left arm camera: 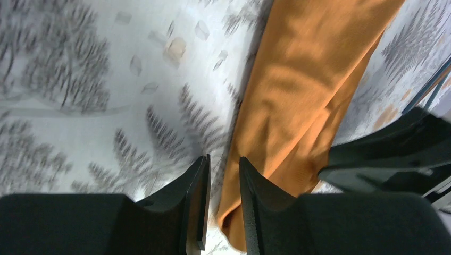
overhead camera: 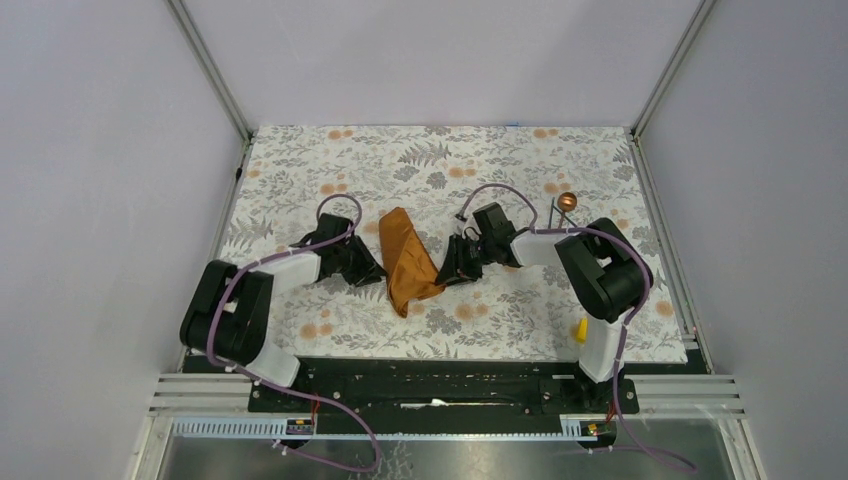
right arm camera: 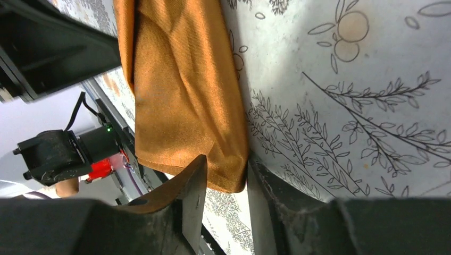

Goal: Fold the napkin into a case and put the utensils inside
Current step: Move the smaller rectangle folded napkin to the center of the board.

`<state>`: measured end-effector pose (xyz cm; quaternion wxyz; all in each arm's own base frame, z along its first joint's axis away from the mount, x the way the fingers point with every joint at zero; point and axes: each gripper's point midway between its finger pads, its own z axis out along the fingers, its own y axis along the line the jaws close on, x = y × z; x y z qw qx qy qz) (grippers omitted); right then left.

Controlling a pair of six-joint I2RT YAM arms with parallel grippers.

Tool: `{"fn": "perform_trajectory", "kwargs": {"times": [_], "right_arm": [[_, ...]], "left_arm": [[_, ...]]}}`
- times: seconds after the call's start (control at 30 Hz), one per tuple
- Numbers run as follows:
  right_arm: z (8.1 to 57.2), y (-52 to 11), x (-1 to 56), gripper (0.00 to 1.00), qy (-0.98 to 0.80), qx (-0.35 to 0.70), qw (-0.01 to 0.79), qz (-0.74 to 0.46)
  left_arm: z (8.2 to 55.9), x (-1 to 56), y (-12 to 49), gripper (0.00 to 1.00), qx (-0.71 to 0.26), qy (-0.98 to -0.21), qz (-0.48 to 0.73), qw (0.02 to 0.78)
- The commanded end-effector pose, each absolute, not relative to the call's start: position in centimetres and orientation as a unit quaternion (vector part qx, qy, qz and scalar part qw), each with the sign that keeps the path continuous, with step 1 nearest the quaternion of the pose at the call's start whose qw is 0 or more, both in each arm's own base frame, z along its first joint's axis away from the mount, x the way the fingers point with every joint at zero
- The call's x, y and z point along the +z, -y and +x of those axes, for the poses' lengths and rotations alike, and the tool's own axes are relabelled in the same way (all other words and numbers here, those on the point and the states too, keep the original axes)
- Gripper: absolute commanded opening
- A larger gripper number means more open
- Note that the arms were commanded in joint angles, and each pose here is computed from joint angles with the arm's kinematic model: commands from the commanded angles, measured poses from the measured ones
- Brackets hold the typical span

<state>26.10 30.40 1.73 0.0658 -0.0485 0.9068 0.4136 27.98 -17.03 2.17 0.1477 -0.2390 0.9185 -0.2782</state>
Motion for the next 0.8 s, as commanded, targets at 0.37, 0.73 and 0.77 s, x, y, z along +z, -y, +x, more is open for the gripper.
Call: {"fn": "perform_trajectory", "kwargs": {"times": [0.37,0.73,0.77], "right_arm": [[24.9,-33.6,3.3,0.24,-0.870,0.489,0.054,-0.031],[21.6,-38.9,3.5,0.14,-0.828,0.559,0.012,0.030],[21.6,-39.3,3.6,0.14,-0.829,0.558,0.012,0.028]], "left_arm": [[21.9,2.4,19.9,0.27,-0.335,-0.906,-0.231,0.119],[18.4,-0.9,15.9,0.15,-0.233,-0.928,-0.270,0.110],[18.3,-0.8,15.5,0.16,-0.224,-0.929,-0.272,0.115]]}}
